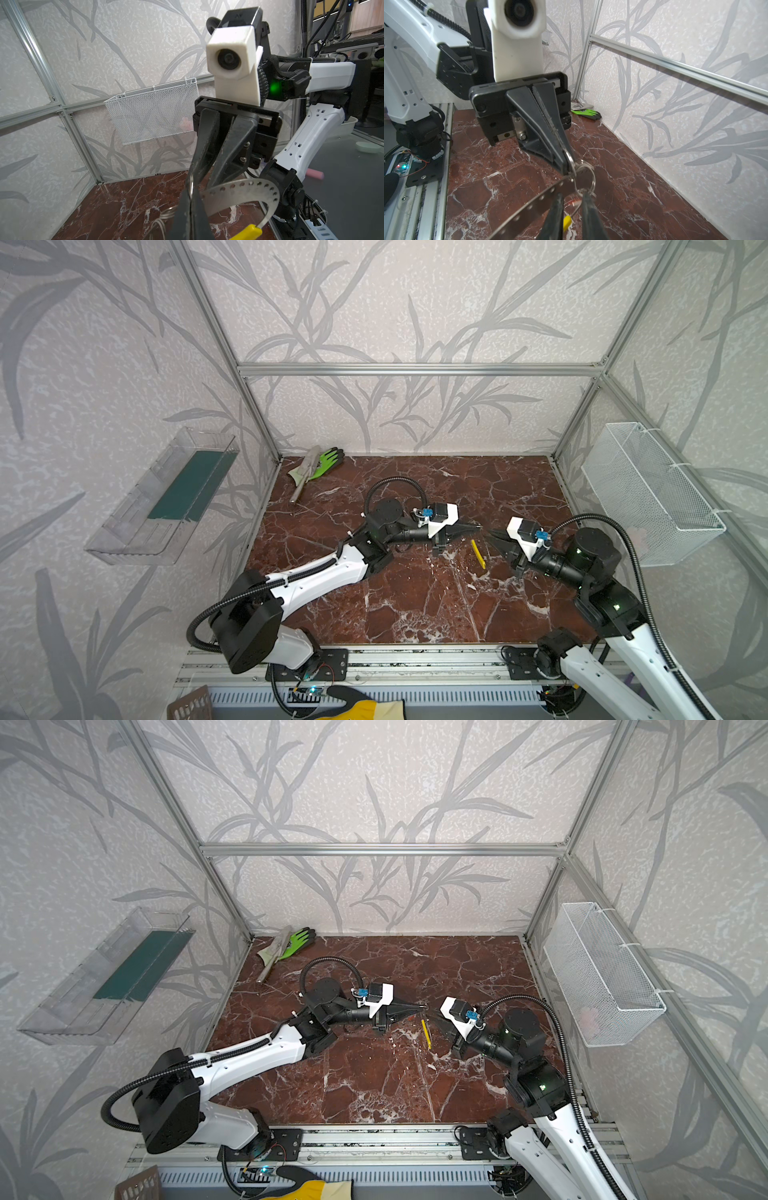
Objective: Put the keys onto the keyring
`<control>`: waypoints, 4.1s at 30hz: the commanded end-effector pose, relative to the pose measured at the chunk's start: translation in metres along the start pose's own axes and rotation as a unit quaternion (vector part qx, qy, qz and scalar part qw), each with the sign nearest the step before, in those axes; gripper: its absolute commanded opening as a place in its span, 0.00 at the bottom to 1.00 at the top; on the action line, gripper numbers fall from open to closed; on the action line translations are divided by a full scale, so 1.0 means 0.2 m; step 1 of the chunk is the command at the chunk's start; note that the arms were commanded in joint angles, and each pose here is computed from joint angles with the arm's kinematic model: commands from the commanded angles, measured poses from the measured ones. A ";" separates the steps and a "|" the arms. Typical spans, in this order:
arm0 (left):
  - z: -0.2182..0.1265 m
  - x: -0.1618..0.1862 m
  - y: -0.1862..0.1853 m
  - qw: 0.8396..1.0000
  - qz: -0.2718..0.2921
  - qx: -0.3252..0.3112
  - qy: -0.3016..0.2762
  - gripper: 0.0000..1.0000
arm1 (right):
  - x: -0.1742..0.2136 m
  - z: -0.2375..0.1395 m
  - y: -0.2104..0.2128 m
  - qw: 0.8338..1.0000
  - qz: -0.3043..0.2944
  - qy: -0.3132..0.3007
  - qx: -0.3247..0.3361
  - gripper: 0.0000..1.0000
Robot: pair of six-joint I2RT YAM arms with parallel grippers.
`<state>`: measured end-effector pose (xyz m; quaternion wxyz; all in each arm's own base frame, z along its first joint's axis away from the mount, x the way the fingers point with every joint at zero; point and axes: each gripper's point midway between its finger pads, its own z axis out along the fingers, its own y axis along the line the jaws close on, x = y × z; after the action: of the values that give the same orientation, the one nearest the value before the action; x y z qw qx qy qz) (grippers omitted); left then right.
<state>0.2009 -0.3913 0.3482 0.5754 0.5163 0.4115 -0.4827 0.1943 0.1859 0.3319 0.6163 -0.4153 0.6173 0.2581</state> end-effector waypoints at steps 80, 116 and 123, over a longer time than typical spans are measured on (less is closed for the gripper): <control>0.01 0.30 -0.03 0.968 0.128 0.023 0.215 0.00 | 0.17 0.09 0.07 0.988 -0.021 0.116 -0.098 0.00; -0.25 0.07 0.20 0.992 0.031 -0.114 0.049 0.00 | 0.30 0.12 -0.08 0.994 0.068 0.080 -0.010 0.33; -0.60 0.07 0.44 0.968 0.034 -0.237 0.070 0.00 | 0.48 0.33 -0.03 0.986 0.121 0.112 -0.006 0.35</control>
<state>0.2849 -0.2968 0.3187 0.6368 0.4449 0.5348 -0.3323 0.2331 0.2083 0.2373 0.5013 -0.3920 0.7150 0.2895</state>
